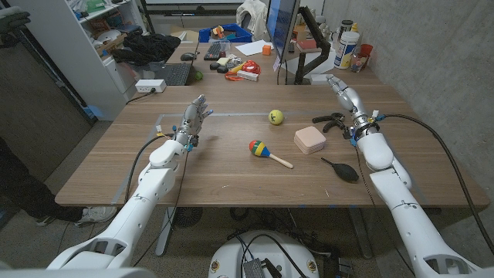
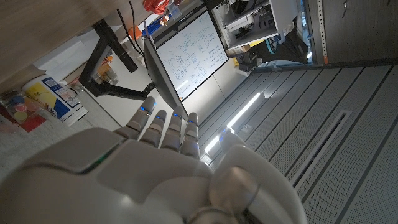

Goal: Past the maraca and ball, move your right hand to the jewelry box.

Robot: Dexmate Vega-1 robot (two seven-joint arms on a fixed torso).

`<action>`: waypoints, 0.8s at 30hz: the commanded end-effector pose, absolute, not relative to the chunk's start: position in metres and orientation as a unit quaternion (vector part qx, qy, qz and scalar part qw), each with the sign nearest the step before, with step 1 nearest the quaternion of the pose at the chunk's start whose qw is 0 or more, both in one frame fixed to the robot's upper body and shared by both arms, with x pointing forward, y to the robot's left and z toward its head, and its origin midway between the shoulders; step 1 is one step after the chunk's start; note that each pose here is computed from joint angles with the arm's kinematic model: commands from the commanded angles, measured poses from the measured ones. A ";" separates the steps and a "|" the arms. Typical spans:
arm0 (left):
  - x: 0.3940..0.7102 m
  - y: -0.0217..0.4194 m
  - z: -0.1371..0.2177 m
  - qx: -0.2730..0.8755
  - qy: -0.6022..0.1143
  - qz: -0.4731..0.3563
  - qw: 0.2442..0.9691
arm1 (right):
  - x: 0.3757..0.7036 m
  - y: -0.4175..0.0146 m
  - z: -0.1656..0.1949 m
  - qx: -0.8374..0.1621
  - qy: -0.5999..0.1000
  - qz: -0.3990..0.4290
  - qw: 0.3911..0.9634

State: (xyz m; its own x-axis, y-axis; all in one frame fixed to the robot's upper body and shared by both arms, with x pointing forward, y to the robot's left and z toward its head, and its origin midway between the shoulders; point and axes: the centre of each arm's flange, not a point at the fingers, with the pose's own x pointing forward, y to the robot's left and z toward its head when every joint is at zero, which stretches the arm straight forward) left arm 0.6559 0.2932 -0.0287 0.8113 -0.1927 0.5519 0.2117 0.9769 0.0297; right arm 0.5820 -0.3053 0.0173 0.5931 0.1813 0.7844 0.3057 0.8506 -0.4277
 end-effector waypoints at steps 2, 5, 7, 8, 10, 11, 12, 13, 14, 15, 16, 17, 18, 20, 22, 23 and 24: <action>0.655 0.289 -0.028 -0.013 -0.287 -0.109 0.952 | 0.567 -0.304 0.018 -0.315 -0.470 -0.048 0.823; 0.655 0.288 -0.028 -0.013 -0.287 -0.110 0.952 | 0.564 -0.304 0.019 -0.325 -0.473 -0.051 0.817; 0.656 0.287 -0.029 -0.013 -0.287 -0.110 0.952 | 0.562 -0.304 0.019 -0.327 -0.475 -0.051 0.815; 0.656 0.287 -0.029 -0.013 -0.286 -0.110 0.952 | 0.561 -0.303 0.019 -0.330 -0.476 -0.053 0.813; 0.656 0.286 -0.030 -0.012 -0.285 -0.111 0.952 | 0.559 -0.303 0.019 -0.334 -0.478 -0.054 0.811; 0.656 0.286 -0.030 -0.012 -0.285 -0.111 0.952 | 0.559 -0.303 0.019 -0.336 -0.478 -0.054 0.810; 0.656 0.286 -0.030 -0.013 -0.285 -0.112 0.952 | 0.559 -0.303 0.019 -0.338 -0.479 -0.056 0.809; 0.656 0.285 -0.030 -0.013 -0.285 -0.112 0.952 | 0.558 -0.304 0.019 -0.339 -0.479 -0.056 0.808; 0.656 0.285 -0.030 -0.013 -0.285 -0.112 0.952 | 0.558 -0.304 0.019 -0.341 -0.478 -0.056 0.807; 0.656 0.285 -0.030 -0.012 -0.285 -0.112 0.952 | 0.558 -0.304 0.018 -0.346 -0.478 -0.058 0.805; 0.656 0.285 -0.030 -0.012 -0.285 -0.113 0.952 | 0.557 -0.304 0.018 -0.350 -0.478 -0.059 0.803; 0.656 0.285 -0.030 -0.012 -0.285 -0.112 0.952 | 0.556 -0.304 0.018 -0.355 -0.478 -0.060 0.801; 0.656 0.285 -0.030 -0.012 -0.285 -0.112 0.952 | 0.556 -0.303 0.018 -0.359 -0.478 -0.060 0.799; 0.656 0.285 -0.030 -0.011 -0.285 -0.112 0.952 | 0.554 -0.303 0.018 -0.367 -0.479 -0.060 0.795; 0.656 0.285 -0.031 -0.011 -0.283 -0.112 0.952 | 0.553 -0.301 0.018 -0.372 -0.481 -0.059 0.792; 0.656 0.285 -0.031 -0.011 -0.282 -0.112 0.953 | 0.552 -0.300 0.018 -0.373 -0.483 -0.058 0.790; 0.657 0.285 -0.032 -0.011 -0.282 -0.112 0.953 | 0.551 -0.300 0.018 -0.374 -0.484 -0.058 0.789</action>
State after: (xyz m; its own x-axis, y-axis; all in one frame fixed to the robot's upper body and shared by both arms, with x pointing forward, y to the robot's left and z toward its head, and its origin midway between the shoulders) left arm 0.6559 0.2863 -0.0297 0.8123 -0.2047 0.5462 0.2187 0.9750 0.0400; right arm 0.5592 -0.3033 0.0180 0.5412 0.2381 0.8065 0.4185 0.7556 -0.5039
